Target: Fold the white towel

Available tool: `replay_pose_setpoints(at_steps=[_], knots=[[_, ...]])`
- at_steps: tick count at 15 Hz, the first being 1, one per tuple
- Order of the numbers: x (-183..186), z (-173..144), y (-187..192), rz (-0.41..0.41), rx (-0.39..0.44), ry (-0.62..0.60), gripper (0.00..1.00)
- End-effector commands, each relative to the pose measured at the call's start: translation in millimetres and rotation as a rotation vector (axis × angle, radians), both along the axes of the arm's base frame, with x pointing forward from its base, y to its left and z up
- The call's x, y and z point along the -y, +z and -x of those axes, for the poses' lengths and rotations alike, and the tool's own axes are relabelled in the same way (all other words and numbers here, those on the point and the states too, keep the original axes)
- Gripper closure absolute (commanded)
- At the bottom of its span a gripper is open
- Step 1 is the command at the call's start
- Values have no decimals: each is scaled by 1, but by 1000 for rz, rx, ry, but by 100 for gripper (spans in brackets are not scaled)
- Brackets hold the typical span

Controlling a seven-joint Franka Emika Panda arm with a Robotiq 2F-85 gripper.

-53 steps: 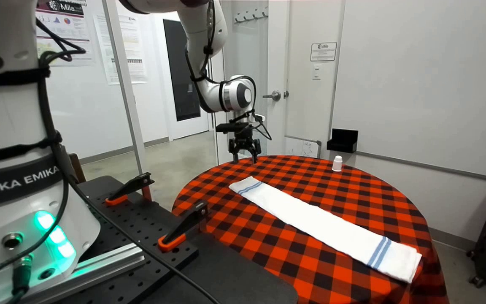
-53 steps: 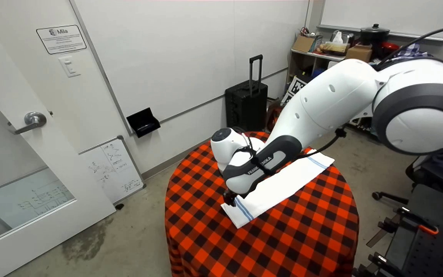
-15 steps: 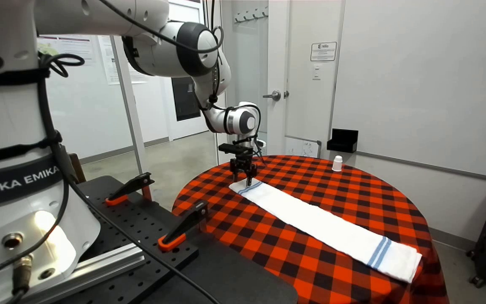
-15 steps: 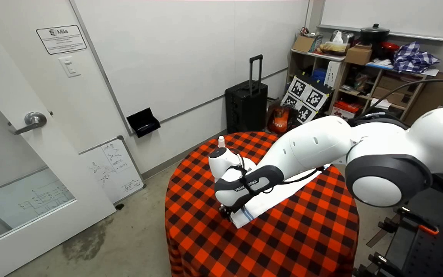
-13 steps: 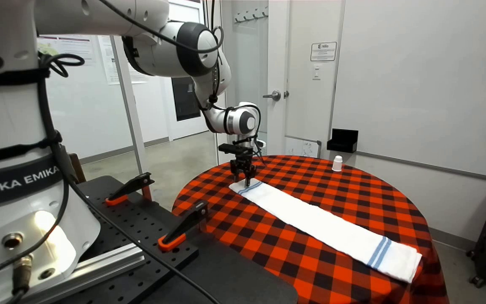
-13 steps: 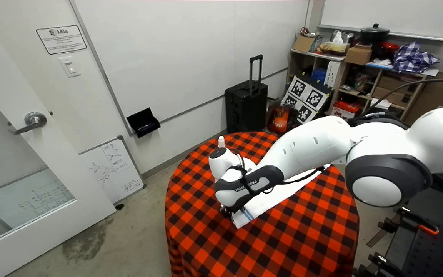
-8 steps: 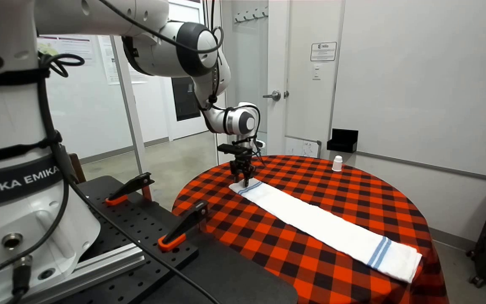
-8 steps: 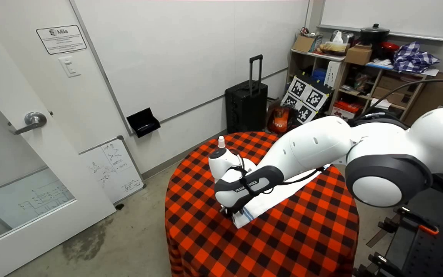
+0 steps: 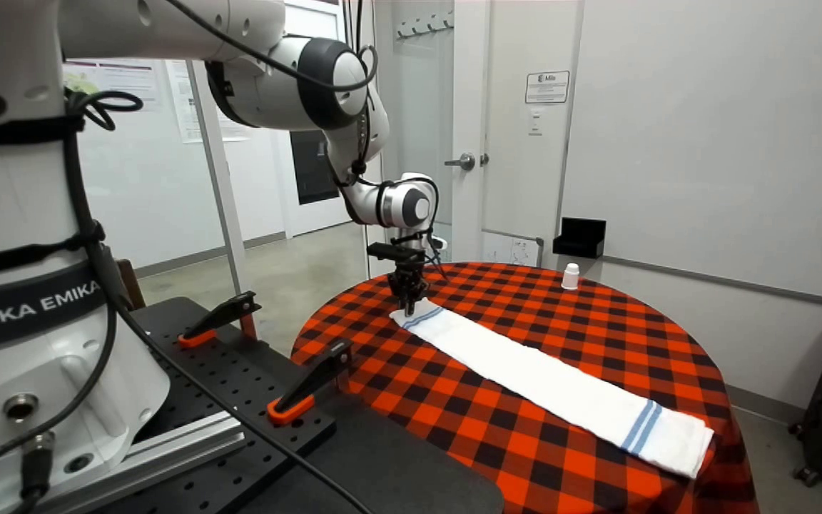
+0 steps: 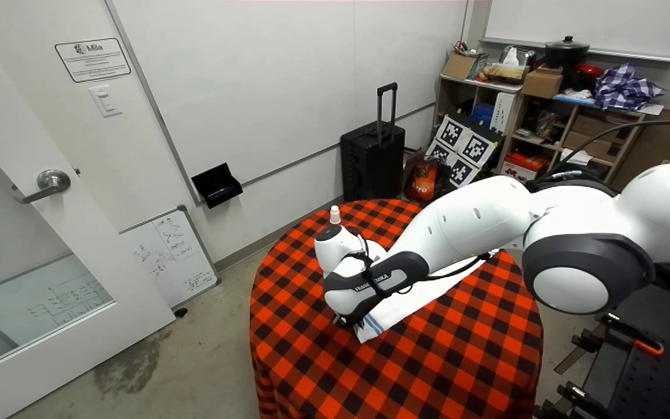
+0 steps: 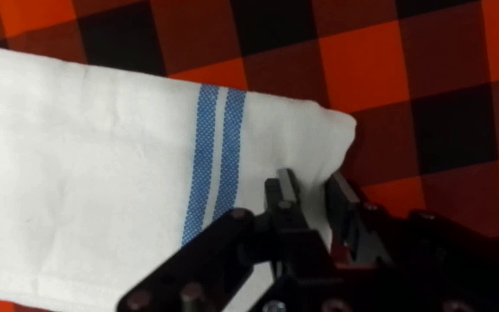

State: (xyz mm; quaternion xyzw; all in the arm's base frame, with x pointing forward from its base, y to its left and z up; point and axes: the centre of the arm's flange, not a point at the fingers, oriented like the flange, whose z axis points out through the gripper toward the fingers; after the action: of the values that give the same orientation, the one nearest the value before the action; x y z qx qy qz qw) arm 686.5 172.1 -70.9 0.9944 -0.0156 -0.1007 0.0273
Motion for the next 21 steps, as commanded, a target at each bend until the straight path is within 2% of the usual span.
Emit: replay_pose_setpoints(at_steps=[1,4,6,12,21], knots=[[-6,-12,-5,-25,2,27,100],[-6,-12,9,-29,17,51,99],[-5,-17,34,-16,53,78,99],[-16,-32,141,-47,160,159,99],[-92,-34,288,-89,290,403,99]])
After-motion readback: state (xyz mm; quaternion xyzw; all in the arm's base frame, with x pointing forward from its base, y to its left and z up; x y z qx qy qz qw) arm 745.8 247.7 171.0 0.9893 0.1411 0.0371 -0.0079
